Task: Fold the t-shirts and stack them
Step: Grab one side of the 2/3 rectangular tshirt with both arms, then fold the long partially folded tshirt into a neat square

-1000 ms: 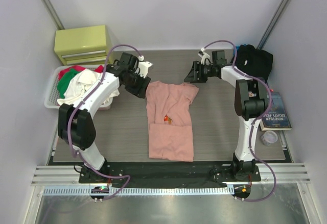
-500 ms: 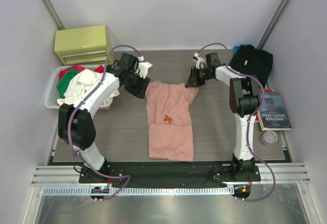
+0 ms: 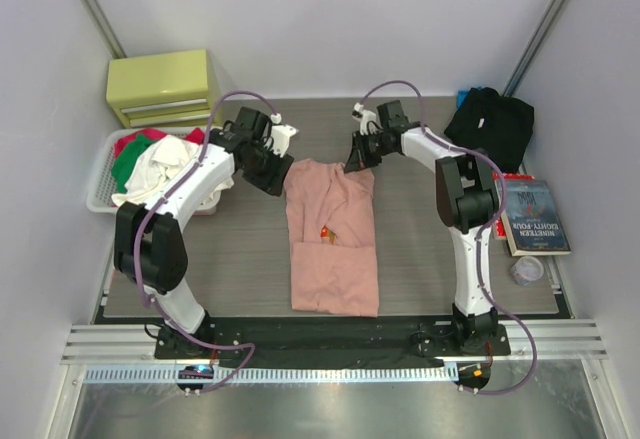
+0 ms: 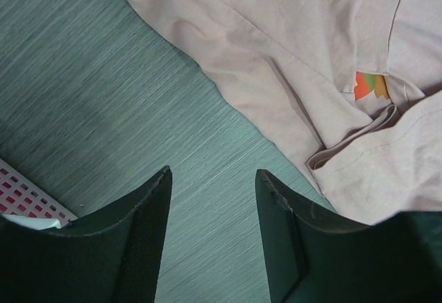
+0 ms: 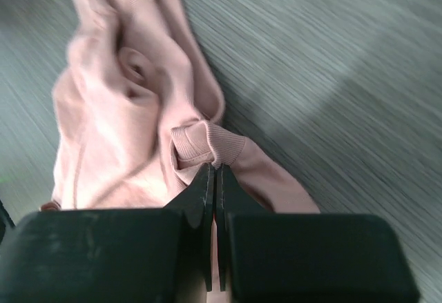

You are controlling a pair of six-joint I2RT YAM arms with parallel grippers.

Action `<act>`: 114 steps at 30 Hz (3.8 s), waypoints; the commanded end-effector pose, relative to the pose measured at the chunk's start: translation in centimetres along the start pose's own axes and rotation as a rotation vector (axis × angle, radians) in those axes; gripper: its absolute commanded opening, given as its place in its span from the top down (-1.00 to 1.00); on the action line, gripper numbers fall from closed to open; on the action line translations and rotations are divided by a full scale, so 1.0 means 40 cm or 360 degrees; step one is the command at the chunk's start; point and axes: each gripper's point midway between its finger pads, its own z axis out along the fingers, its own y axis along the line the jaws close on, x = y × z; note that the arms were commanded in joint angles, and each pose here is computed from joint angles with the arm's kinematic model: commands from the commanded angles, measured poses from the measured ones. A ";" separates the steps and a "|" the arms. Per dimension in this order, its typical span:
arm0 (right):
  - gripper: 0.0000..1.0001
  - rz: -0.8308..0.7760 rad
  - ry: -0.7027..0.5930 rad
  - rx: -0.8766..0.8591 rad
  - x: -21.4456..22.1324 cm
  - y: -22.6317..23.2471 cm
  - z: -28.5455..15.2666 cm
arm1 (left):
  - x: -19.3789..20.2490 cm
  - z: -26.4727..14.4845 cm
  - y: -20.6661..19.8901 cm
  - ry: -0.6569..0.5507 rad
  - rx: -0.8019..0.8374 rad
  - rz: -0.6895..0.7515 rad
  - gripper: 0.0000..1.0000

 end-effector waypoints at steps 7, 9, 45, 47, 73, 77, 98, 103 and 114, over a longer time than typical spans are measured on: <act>-0.02 -0.0276 -0.0083 0.0012 -0.094 0.106 0.019 | -0.004 -0.018 -0.002 -0.0046 -0.0009 0.0054 -0.07; -0.32 -0.0292 -0.0102 0.0064 -0.084 0.092 0.011 | 0.001 -0.015 -0.004 -0.0040 -0.0003 0.0055 -0.07; -0.60 0.0155 -0.0240 -0.0173 0.075 0.023 -0.238 | 0.068 0.156 0.125 0.0140 0.0619 -0.0987 -0.44; -0.60 0.0189 -0.0208 -0.0206 0.092 0.017 -0.221 | 0.072 0.156 0.140 0.0123 0.0623 -0.1021 -0.46; -0.60 0.0388 -0.0146 -0.0263 0.129 -0.092 -0.096 | 0.004 0.264 0.121 0.0163 0.0966 -0.1159 -0.50; -0.60 0.0391 -0.0144 -0.0272 0.120 -0.093 -0.076 | -0.004 0.299 0.075 0.0236 0.1005 -0.1094 -0.50; 0.98 0.0366 -0.0025 -0.0340 0.150 -0.040 0.040 | -0.001 0.338 0.052 0.0283 0.1061 -0.1086 1.00; 0.98 0.0291 -0.0045 -0.0393 0.131 -0.011 0.012 | -0.011 0.324 0.059 0.0253 0.1044 -0.1055 1.00; 0.98 0.0090 -0.0108 -0.0466 0.079 0.085 -0.094 | -0.099 0.186 0.033 0.0053 0.1060 -0.0923 1.00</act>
